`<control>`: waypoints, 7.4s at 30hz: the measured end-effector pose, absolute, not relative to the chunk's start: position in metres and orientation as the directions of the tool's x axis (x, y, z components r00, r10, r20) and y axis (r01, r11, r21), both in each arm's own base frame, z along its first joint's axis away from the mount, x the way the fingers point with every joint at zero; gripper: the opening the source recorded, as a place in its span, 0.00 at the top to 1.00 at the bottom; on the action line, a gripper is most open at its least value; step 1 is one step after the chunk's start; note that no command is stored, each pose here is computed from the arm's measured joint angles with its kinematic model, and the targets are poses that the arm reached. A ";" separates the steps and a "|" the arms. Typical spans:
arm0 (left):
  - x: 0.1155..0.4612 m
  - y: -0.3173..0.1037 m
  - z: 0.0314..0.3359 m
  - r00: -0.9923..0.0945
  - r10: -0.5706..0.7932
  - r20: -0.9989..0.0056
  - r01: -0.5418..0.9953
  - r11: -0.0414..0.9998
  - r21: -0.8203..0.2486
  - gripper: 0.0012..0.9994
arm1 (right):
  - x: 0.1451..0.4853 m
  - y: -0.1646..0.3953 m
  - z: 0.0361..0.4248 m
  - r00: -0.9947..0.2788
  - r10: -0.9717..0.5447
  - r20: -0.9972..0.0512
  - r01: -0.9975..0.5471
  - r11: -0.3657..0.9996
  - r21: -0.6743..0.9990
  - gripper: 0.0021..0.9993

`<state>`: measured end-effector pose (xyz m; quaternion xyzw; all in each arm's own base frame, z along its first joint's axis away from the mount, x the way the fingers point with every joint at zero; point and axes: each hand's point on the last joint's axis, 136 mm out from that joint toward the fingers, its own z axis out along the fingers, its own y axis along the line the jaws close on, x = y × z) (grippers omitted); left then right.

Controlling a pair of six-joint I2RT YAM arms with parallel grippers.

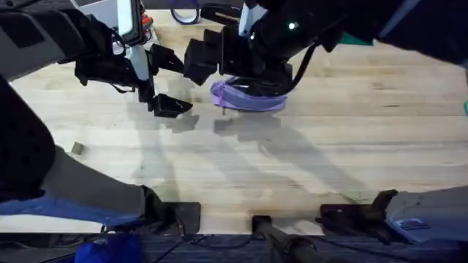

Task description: Unzip the bag, pick up the pens from the table one at a time and place them inside, then zip the bag closed.

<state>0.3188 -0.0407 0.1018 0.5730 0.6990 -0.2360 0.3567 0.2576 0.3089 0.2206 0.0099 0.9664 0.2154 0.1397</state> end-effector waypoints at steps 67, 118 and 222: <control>0.323 -0.041 0.102 -0.071 0.630 -0.774 0.968 0.230 0.098 0.01 | 0.324 0.341 0.099 -0.859 0.383 -0.341 0.293 0.912 0.285 0.58; 0.323 -0.041 0.102 -0.071 0.630 -0.774 0.968 0.230 0.098 0.01 | 0.356 0.356 0.228 -0.725 0.429 -0.539 0.088 0.834 0.544 0.97; 0.323 0.034 0.117 -0.209 0.501 -0.840 0.870 0.487 0.074 0.01 | 0.354 0.353 0.122 -0.461 -0.707 -0.537 -0.829 0.559 -0.024 0.00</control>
